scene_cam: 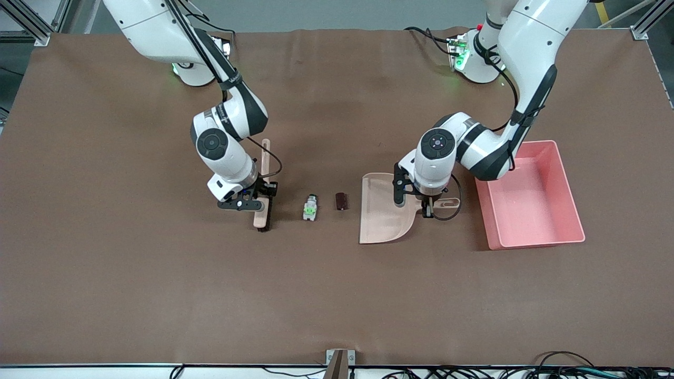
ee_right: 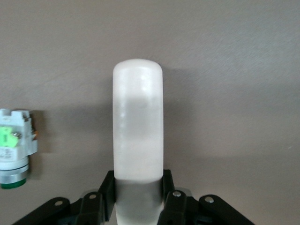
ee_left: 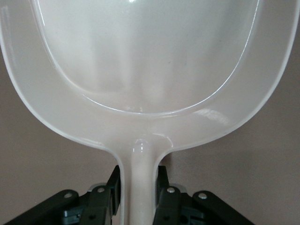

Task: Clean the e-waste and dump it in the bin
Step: 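Lift the brush with the right gripper and move it toward the components, then sweep the component and capacitor with the brush into the held dustpan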

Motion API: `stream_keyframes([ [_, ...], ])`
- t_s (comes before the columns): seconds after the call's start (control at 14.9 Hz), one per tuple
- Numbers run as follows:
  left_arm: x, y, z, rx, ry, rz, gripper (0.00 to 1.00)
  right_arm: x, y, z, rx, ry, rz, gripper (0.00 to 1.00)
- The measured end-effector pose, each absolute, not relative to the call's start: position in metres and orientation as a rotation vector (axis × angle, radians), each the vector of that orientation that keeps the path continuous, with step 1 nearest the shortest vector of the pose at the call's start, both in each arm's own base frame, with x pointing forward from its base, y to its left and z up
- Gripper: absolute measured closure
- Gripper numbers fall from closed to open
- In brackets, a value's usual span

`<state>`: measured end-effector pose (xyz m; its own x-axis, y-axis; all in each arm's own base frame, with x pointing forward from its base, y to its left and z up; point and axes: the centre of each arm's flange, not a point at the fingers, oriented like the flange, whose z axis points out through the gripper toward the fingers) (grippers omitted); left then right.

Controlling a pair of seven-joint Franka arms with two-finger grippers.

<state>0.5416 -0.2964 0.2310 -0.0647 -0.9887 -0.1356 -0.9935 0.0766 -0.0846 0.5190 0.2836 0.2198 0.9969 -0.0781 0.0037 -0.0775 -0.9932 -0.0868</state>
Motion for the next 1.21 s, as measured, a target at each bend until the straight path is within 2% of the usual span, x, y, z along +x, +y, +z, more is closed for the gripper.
stream_keyframes([
  [0.67, 0.542, -0.297, 0.231, -2.039, 2.179, 0.044, 0.67, 0.503, 0.363, 0.221, -3.059, 0.188, 0.052, 0.57],
  [1.21, 0.542, -0.298, 0.230, -2.050, 2.170, 0.042, 0.67, 0.513, 0.384, 0.221, -3.039, 0.196, 0.024, 0.57],
])
